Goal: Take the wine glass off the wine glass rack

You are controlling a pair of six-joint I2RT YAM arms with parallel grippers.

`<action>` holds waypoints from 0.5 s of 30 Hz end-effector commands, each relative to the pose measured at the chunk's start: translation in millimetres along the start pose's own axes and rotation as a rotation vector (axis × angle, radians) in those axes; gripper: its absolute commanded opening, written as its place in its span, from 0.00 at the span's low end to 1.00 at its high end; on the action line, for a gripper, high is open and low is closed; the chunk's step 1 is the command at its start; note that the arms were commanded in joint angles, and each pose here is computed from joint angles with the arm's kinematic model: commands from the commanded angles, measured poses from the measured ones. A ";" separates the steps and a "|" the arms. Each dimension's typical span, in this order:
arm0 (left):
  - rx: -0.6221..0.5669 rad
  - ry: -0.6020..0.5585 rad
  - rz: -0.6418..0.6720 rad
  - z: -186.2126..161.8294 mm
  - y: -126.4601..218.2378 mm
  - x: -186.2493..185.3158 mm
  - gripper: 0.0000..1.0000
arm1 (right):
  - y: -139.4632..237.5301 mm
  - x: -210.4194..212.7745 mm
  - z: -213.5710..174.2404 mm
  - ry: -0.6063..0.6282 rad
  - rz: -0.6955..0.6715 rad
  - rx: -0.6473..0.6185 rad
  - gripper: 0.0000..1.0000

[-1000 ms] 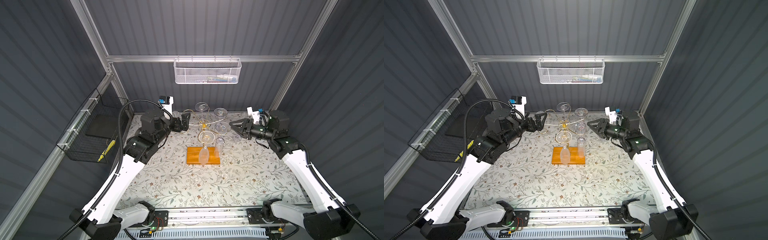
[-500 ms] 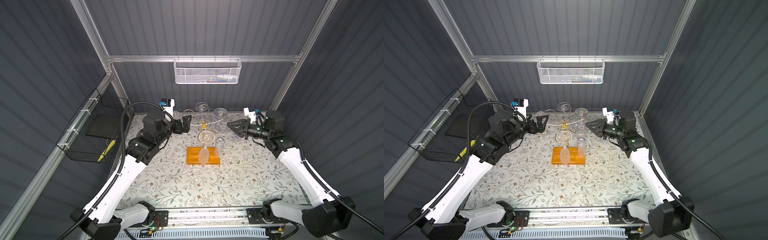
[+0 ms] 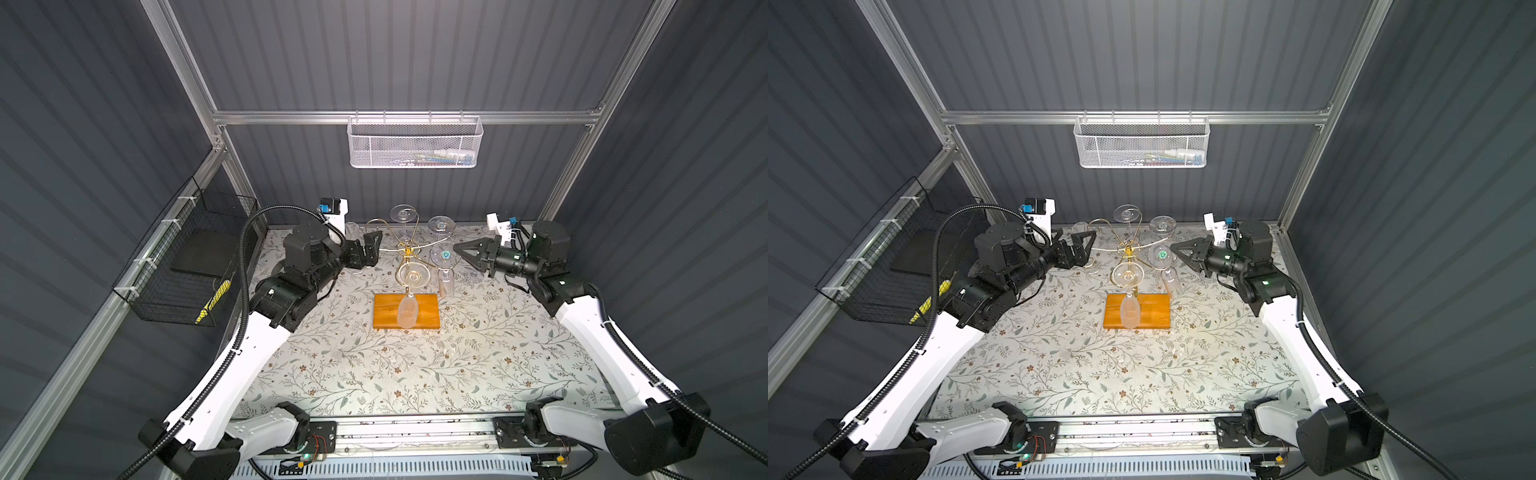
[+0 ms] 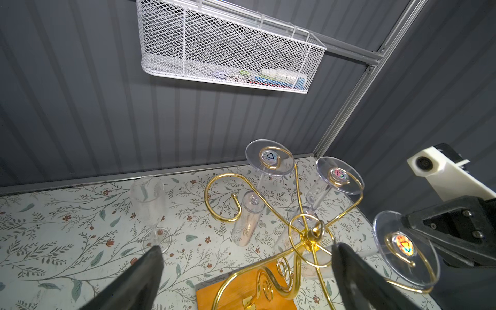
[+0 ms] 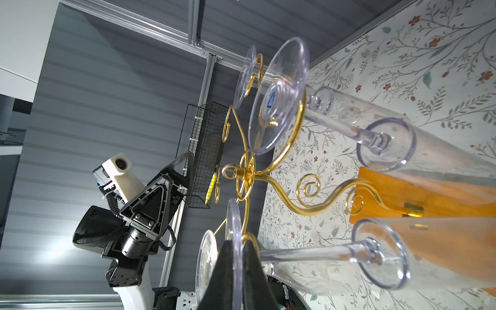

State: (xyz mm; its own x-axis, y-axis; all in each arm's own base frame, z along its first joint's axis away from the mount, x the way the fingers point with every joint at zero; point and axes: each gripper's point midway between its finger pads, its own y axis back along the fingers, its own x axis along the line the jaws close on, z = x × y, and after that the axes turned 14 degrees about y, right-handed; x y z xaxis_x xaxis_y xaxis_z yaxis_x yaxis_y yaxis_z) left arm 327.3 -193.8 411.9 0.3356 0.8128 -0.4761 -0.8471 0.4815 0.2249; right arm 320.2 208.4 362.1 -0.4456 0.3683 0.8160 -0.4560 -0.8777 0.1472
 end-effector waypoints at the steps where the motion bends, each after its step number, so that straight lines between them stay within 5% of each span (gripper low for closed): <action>1: -0.005 0.013 0.010 2.0 6.2 2.7 1.00 | 0.4 -2.7 -6.3 -0.006 -0.006 0.012 0.02; 15: -0.021 0.035 0.011 4.1 17.9 3.6 1.00 | 6.0 5.0 -6.5 -0.033 0.010 -0.011 0.00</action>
State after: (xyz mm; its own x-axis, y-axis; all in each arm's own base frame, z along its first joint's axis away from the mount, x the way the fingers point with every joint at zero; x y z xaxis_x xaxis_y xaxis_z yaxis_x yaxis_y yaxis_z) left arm 317.4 -186.6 420.7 0.3326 0.8048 -0.4915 -0.8535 0.4786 0.2062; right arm 315.8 206.5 362.5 -0.4225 0.3600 0.8318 -0.4633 -0.8745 0.1432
